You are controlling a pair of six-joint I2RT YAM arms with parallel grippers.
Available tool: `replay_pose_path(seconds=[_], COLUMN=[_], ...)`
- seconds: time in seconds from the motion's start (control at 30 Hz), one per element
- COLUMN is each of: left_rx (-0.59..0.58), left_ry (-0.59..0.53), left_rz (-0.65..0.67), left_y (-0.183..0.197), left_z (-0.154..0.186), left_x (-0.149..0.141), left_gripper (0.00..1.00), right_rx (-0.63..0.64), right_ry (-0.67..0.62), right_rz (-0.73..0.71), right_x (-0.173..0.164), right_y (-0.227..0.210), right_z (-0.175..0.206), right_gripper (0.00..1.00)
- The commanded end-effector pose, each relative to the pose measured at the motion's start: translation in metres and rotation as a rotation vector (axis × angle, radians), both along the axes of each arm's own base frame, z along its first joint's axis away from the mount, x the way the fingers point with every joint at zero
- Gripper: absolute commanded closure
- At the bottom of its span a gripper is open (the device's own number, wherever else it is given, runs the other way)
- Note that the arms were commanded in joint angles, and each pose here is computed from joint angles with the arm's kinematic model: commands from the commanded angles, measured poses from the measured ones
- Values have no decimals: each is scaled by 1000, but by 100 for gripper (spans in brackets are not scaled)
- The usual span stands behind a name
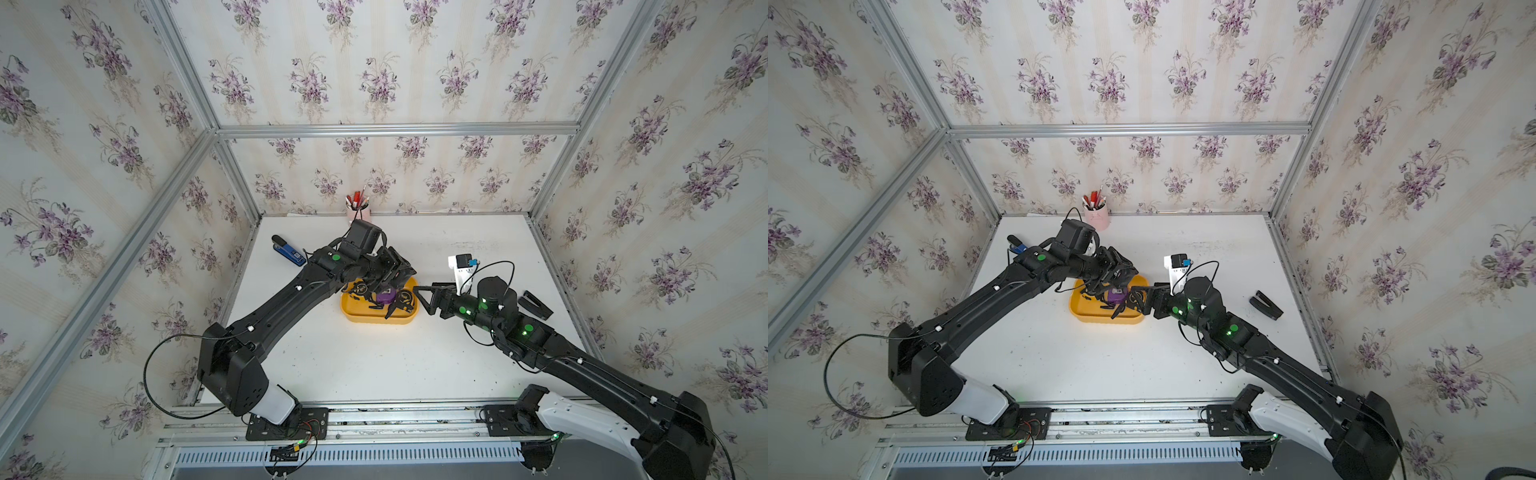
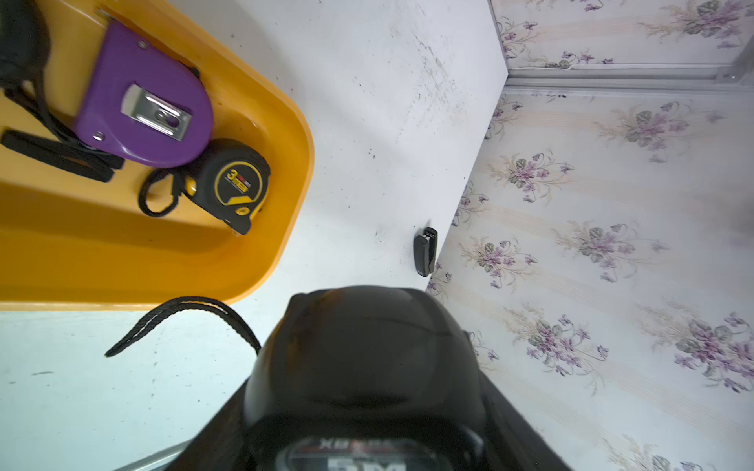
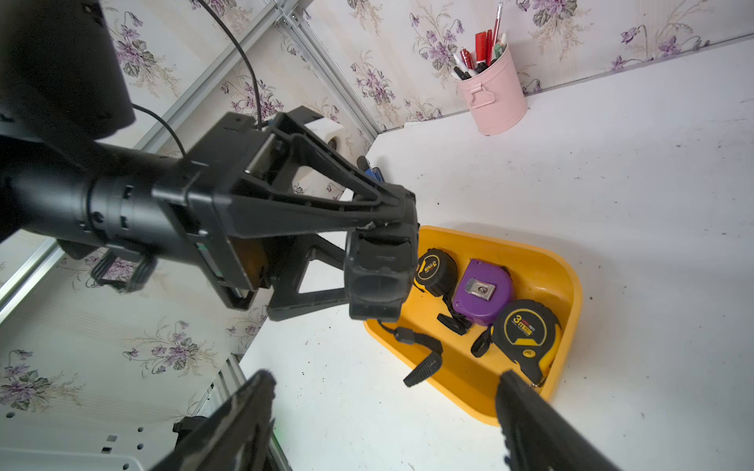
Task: Take the tape measure out of the storage box
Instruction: Place the tape measure at the center of the board.
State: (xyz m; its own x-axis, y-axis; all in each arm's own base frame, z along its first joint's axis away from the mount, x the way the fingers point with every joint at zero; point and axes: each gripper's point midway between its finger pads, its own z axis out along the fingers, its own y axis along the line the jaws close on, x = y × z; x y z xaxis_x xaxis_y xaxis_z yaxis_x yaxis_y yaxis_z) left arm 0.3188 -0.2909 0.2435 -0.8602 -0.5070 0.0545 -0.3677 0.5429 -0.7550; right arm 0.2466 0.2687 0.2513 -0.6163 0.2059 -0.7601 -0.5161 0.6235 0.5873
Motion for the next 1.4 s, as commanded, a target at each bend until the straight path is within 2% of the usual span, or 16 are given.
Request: replay_pose_path(seconds=[0.0,0.33,0.6,0.7,0.8,0.9,1.0,1.03,1.27,1.37], left_rx=[-68,-94,-110,-106,-111,-108,-106,-105,-45,-55], left_ry=[-1,-16,-29,-40,-46,-58,-79,-84,-104,-166], left_rz=[10,4,-10,-26,-37,-40,-56,-59,-92,-126], left_y=[-10,-14,-18,-21,-24,-23,-24,-25,-19,-22], left_z=[17,27,35,40,42,43,44,43,23,20], left_x=[-2,-9,-13,-14,-15,-15,-13,-13,-7,2], left_gripper=[85,85,85,84,81,66,50,46,0,0], right_rx=[35,26,55,62,60,40,23,21,-66,-112], right_ry=[-75,-104,-87,-86,-83,-79,-83,-86,-85,-78], right_rz=[19,37,20,15,12,10,-13,-27,-213,-307], right_x=[6,20,32,35,37,39,39,39,35,31], right_y=[9,25,35,37,38,39,33,29,-22,-50], right_z=[18,21,16,15,16,14,13,15,12,5], right_gripper=[13,13,19,27,49,68,77,78,80,80])
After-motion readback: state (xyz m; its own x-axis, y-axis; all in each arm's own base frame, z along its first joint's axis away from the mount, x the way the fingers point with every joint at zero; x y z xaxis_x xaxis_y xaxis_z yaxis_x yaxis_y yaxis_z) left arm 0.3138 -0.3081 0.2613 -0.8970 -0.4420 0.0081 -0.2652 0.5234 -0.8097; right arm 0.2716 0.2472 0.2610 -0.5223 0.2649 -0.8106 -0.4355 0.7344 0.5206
